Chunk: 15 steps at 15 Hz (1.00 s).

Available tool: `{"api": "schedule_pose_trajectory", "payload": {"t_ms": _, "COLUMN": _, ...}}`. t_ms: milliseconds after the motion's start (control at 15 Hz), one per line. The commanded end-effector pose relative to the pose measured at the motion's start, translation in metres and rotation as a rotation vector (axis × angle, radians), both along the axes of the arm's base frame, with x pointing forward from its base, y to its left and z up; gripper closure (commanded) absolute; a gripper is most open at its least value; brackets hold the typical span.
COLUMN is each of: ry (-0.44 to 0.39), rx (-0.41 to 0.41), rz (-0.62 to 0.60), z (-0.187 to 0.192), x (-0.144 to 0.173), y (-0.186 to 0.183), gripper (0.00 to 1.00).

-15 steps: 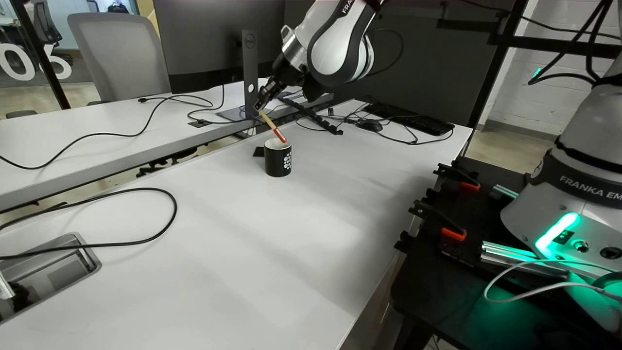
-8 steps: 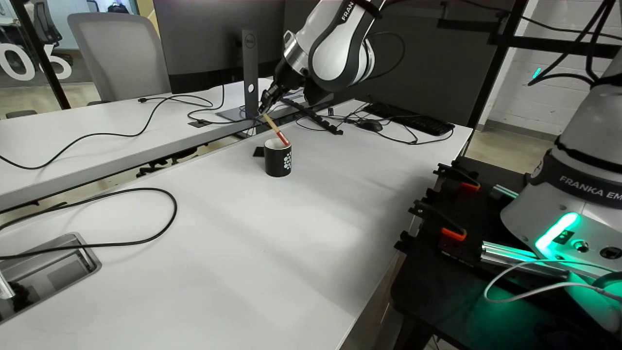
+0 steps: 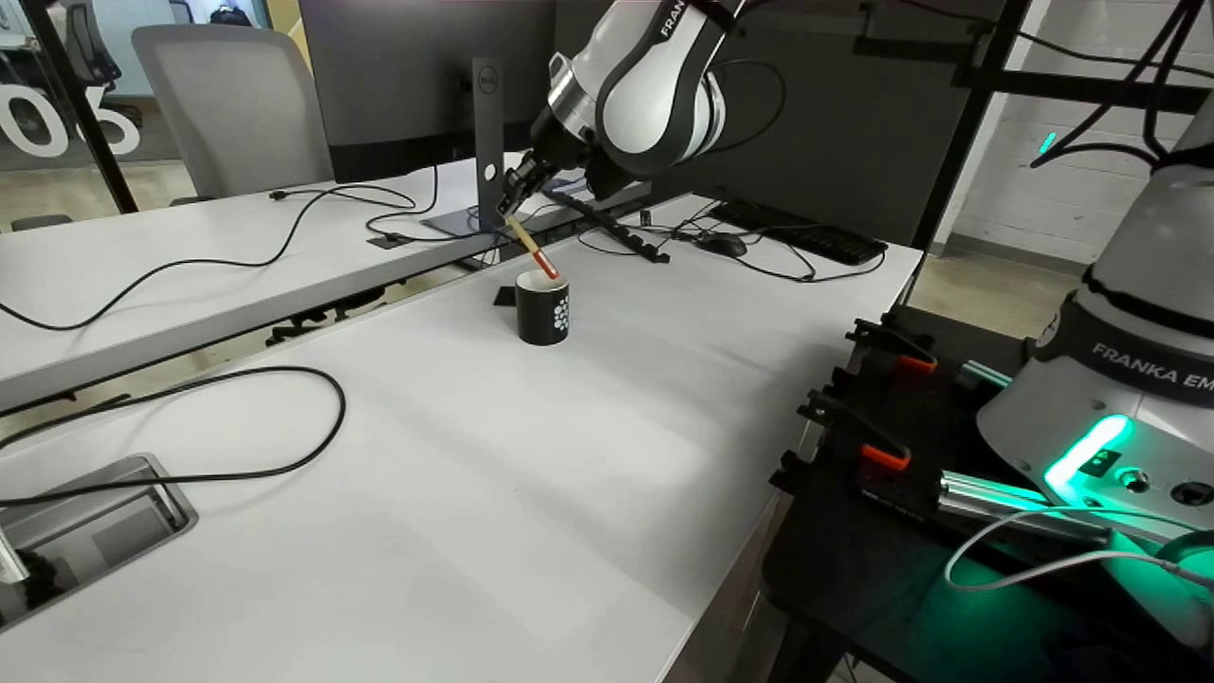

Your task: Pick up the pen and put it in the cup

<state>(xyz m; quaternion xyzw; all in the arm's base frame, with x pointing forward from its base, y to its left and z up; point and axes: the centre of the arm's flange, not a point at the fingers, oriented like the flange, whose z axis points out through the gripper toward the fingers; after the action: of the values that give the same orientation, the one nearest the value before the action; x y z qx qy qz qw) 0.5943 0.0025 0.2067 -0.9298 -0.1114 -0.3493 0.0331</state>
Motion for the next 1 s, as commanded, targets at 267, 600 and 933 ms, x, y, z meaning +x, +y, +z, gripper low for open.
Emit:
{"api": "schedule_pose_trajectory", "payload": {"t_ms": 267, "ry": -0.020, "rx": 0.010, "rz": -0.004, "z": -0.0033, "x": 0.0044, "y": 0.0065, "gripper": 0.97}}
{"api": "schedule_pose_trajectory", "payload": {"t_ms": 600, "ry": -0.008, "rx": 0.001, "rz": 0.007, "z": 0.0021, "x": 0.0034, "y": 0.0053, "gripper": 0.87}}
{"api": "schedule_pose_trajectory", "payload": {"t_ms": 933, "ry": -0.007, "rx": 0.002, "rz": 0.007, "z": 0.0015, "x": 0.0033, "y": 0.0055, "gripper": 0.87}}
